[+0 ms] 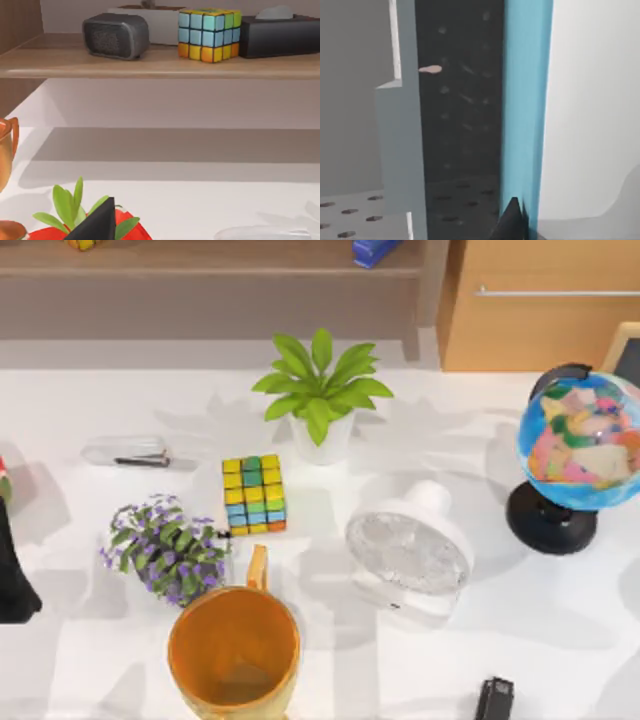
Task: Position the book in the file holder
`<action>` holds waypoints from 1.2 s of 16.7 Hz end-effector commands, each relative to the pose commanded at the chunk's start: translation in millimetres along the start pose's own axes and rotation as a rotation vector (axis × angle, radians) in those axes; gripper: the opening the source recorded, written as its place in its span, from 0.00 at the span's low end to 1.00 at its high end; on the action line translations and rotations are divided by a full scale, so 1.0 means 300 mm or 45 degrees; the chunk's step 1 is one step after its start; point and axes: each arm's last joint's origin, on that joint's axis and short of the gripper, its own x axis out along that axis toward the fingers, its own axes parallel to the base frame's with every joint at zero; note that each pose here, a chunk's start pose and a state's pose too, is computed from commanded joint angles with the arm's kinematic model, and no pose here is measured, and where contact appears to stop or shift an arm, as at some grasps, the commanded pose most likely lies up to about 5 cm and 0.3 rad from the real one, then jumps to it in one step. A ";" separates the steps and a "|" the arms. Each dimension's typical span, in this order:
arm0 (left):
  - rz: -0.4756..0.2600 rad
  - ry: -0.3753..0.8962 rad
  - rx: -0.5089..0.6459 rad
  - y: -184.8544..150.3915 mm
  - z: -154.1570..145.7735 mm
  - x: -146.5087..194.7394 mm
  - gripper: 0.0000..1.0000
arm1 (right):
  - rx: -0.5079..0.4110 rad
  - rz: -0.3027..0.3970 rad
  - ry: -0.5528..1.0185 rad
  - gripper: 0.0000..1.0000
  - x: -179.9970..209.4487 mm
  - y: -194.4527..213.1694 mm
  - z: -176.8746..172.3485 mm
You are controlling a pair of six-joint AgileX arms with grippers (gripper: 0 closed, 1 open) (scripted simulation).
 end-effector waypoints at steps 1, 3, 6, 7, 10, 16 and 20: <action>0.000 0.000 0.000 0.000 0.000 0.000 1.00 | 0.008 0.001 0.016 0.00 0.011 -0.006 0.000; 0.000 0.000 0.000 0.000 0.000 0.000 1.00 | 0.012 0.002 0.025 0.00 0.017 -0.010 0.001; 0.000 0.000 0.000 0.000 0.000 0.000 1.00 | 0.012 0.002 0.025 0.00 0.017 -0.010 0.001; 0.000 0.000 0.000 0.000 0.000 0.000 1.00 | 0.015 -0.002 0.020 0.00 0.013 -0.013 0.002; 0.000 0.000 0.000 0.000 0.000 0.000 1.00 | 0.010 0.015 0.009 0.00 0.031 0.002 0.013; 0.000 0.000 0.000 0.000 0.000 0.000 1.00 | 0.011 0.002 0.024 0.00 0.116 0.001 -0.002; 0.000 0.000 0.000 0.000 0.000 0.000 1.00 | 0.012 0.002 0.025 0.08 0.116 0.001 -0.003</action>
